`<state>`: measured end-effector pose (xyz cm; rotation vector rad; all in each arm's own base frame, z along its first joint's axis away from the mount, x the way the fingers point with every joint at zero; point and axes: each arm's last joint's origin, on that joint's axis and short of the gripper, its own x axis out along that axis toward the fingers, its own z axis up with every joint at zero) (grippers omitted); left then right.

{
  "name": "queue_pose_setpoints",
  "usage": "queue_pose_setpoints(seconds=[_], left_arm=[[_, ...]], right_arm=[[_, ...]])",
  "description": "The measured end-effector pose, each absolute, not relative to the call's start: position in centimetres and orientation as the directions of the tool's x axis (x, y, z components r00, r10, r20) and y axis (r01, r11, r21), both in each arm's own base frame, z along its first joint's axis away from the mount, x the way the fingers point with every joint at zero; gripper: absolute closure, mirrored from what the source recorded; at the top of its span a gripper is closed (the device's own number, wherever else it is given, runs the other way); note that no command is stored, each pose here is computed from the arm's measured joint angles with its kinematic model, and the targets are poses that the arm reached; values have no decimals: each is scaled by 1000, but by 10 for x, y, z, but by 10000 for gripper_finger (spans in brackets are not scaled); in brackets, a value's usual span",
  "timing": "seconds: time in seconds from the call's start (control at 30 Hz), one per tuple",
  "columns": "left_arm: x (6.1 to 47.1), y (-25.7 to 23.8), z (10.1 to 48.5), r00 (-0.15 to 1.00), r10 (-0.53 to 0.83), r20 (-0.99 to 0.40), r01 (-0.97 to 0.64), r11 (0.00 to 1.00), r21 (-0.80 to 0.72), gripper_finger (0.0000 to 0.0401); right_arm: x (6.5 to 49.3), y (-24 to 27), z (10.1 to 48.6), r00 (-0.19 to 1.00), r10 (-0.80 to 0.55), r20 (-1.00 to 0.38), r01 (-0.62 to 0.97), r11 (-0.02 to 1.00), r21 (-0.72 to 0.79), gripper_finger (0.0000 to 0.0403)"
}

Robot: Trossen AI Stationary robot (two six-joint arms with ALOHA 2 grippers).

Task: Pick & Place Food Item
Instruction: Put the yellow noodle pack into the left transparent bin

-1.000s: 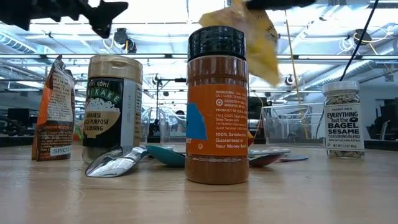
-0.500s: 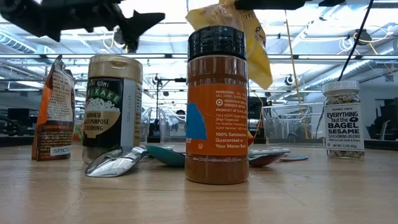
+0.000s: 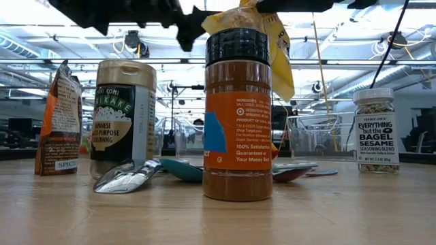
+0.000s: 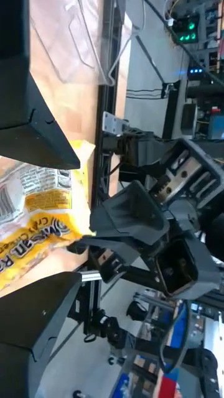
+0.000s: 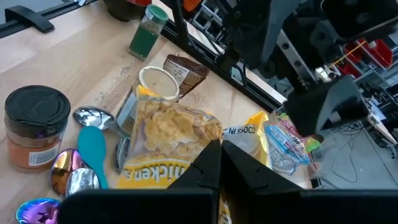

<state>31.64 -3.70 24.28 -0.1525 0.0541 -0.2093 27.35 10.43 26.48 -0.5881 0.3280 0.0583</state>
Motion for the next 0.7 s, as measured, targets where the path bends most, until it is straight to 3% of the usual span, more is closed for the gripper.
queue_pose_setpoints(seconds=[0.57, 0.7], left_arm=[[350, -43, 229, 973, -215, -81, 202, 970, -137, 110], [350, -43, 229, 973, -214, -80, 203, 970, -134, 130]], right_arm=[[273, 104, 265, 947, -41, -319, -147, 827, -543, 403], [274, 104, 265, 947, -41, -318, -147, 827, -543, 403]])
